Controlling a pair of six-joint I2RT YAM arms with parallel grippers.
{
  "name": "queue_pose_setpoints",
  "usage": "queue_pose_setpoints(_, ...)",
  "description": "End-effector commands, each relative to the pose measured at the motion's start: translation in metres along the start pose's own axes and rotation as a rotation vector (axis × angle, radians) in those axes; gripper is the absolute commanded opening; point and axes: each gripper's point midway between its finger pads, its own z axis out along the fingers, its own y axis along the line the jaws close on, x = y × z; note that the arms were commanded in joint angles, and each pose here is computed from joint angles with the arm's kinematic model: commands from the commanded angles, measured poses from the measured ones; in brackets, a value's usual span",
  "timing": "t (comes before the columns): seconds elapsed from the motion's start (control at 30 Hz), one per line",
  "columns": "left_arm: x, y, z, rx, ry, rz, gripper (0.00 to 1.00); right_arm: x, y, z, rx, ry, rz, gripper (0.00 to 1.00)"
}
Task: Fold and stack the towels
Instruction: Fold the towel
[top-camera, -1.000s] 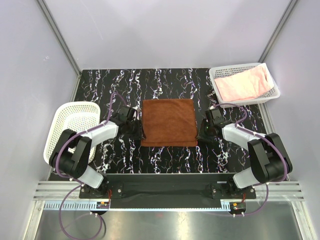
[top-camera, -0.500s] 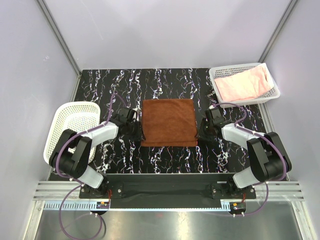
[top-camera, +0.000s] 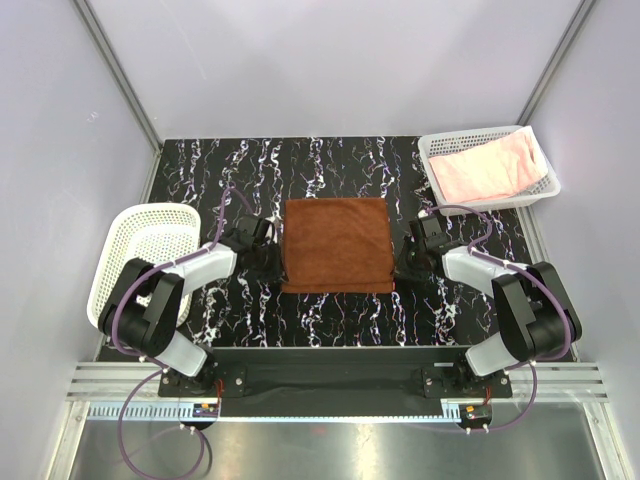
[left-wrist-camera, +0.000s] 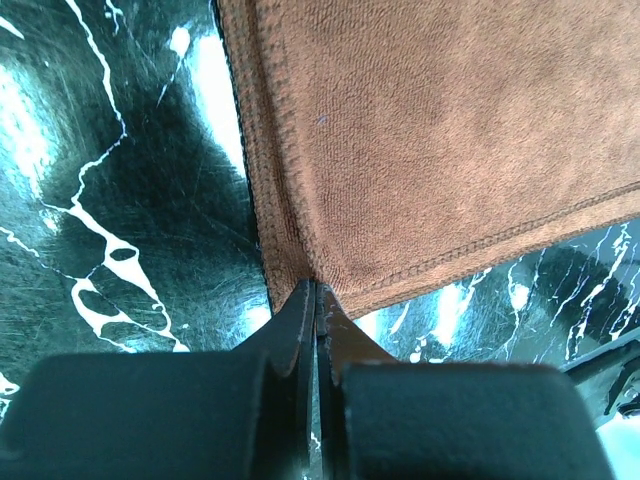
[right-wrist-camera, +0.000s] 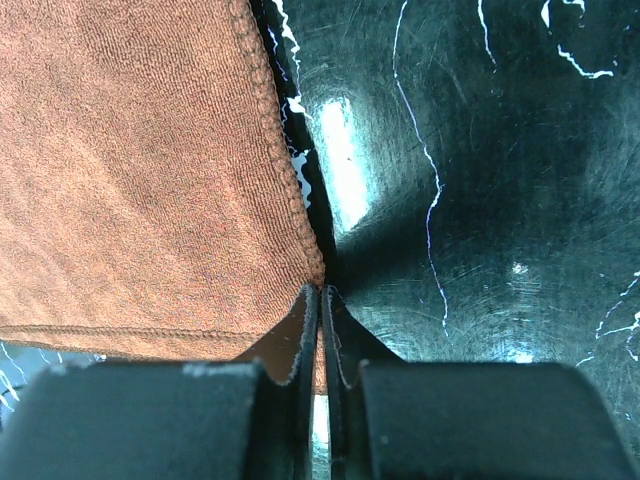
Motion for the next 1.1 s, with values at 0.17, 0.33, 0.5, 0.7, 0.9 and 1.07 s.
queue_pose_setpoints(0.17, -0.020, -0.020, -0.010, 0.052, -0.041, 0.024, 0.00, -0.009, 0.005, -0.010, 0.007, -0.021, -0.026, 0.02)
queue_pose_setpoints(0.33, -0.026, -0.022, -0.016, 0.039, -0.053, 0.034, 0.00, -0.012, 0.008, -0.014, -0.001, -0.026, -0.028, 0.00)
queue_pose_setpoints(0.5, -0.026, -0.025, -0.019, 0.044, -0.049, 0.034, 0.00, -0.015, 0.011, -0.019, -0.009, -0.034, -0.031, 0.00)
queue_pose_setpoints(0.7, -0.026, -0.029, -0.023, 0.055, -0.044, 0.031, 0.00, -0.018, 0.018, -0.025, -0.033, -0.032, -0.036, 0.00)
queue_pose_setpoints(0.9, -0.032, -0.044, -0.040, 0.088, -0.024, 0.031, 0.00, -0.024, 0.035, -0.040, -0.077, -0.010, -0.053, 0.00)
queue_pose_setpoints(1.07, -0.007, -0.035, -0.048, 0.083, 0.020, 0.043, 0.00, 0.003, 0.050, -0.050, -0.211, 0.060, 0.026, 0.00)
